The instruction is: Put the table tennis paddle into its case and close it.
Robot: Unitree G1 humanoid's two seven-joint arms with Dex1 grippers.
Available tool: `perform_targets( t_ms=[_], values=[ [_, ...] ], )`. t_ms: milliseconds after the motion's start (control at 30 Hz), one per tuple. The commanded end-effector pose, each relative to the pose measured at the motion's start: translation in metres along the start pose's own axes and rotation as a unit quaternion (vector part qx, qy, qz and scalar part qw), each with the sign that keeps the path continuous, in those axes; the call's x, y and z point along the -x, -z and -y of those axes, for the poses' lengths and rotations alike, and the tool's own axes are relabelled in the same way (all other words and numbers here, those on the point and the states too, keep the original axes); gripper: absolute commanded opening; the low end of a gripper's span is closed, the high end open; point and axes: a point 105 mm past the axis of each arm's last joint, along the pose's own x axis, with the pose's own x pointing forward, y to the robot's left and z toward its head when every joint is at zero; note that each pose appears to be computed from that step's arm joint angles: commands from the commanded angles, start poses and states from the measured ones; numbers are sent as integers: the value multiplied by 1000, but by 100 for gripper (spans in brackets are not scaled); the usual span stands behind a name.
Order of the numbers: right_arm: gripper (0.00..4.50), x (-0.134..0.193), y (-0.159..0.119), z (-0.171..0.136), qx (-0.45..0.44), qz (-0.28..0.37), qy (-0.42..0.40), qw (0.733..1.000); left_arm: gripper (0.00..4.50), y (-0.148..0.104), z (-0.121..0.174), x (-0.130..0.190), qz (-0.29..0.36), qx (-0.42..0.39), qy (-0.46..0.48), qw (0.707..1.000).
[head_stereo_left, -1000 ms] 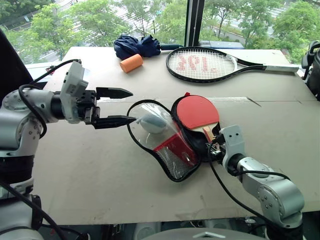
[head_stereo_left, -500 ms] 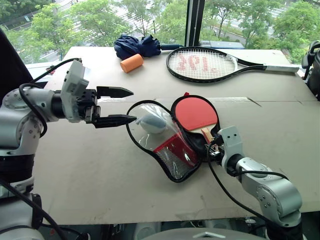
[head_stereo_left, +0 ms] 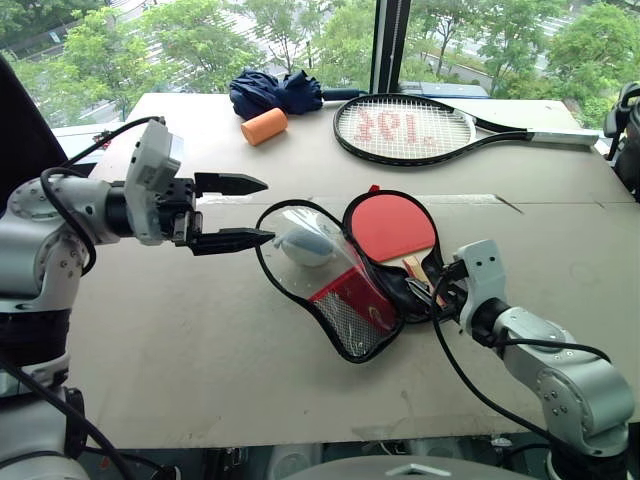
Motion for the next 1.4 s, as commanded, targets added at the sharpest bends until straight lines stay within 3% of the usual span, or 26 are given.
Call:
perform_targets(
  t_ms=[33,133,267,433,667,900,1000,1167,1400],
  values=[
    [437,9,-14,11,23,36,-6,999,450,-2,4,-2,3,-10,4,1000],
    [437,13,-16,27,28,50,2,998,450,5,6,-1,5,2,-4,1000],
    [437,26,-12,27,57,68,-49,995,450,27,5,5,-8,45,-52,998],
    [437,54,-7,23,93,98,-121,983,450,44,2,23,31,119,-135,983],
    [437,84,-3,30,130,122,-183,967,450,103,14,45,-39,154,-212,964],
    [437,86,-14,28,108,144,-207,962,450,130,28,4,-66,124,-147,979],
    [437,88,-15,28,108,147,-203,962,450,139,19,-18,-93,75,-125,985],
    [437,100,-18,26,98,150,-213,960,450,135,7,-61,-75,25,-66,995],
    [437,121,-26,39,114,159,-183,963,450,85,10,-107,18,10,33,999]
  ],
)
